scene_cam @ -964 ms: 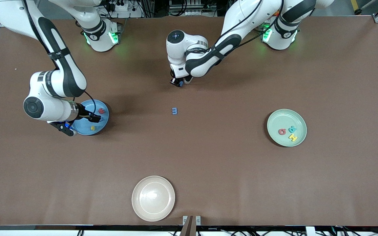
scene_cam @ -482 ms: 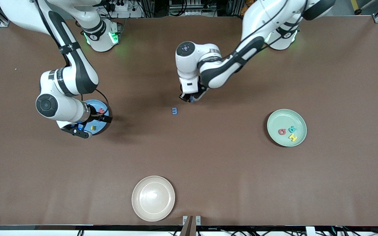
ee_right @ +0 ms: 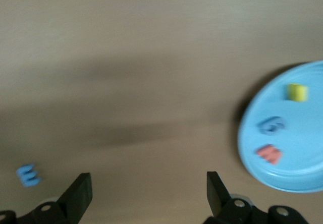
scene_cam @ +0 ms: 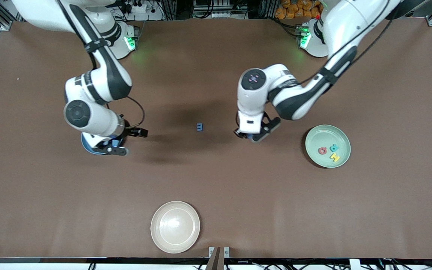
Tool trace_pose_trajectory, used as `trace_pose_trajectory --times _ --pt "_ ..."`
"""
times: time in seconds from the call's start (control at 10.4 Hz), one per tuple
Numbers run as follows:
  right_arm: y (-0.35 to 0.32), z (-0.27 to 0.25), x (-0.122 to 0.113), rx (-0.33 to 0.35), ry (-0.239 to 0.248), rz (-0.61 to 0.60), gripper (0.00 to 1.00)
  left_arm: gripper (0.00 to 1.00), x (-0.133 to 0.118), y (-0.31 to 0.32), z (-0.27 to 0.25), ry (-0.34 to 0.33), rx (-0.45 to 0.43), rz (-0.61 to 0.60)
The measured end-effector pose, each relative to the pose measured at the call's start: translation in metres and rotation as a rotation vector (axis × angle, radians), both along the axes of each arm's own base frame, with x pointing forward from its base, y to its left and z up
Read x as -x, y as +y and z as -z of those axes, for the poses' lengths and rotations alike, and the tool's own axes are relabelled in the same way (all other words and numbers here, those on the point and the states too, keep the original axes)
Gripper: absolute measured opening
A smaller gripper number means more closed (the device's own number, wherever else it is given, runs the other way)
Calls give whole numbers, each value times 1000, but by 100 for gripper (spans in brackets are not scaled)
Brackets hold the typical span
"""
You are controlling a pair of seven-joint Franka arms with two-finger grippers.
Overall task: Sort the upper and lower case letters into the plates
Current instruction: 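Carry the w to the green plate while the right gripper reaches the e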
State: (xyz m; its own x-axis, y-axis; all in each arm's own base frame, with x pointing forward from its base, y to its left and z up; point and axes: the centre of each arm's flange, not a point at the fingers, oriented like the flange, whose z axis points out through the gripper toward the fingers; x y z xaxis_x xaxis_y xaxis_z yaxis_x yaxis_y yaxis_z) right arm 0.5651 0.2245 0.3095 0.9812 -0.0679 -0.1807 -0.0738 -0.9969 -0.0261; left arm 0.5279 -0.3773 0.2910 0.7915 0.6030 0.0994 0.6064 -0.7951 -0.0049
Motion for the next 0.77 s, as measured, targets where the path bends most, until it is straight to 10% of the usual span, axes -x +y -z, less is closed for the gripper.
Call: trace_pose_trajectory --times 0.77 --pt "167 16 50 -39 -132 -314 100 35 -86 221 9 134 -83 116"
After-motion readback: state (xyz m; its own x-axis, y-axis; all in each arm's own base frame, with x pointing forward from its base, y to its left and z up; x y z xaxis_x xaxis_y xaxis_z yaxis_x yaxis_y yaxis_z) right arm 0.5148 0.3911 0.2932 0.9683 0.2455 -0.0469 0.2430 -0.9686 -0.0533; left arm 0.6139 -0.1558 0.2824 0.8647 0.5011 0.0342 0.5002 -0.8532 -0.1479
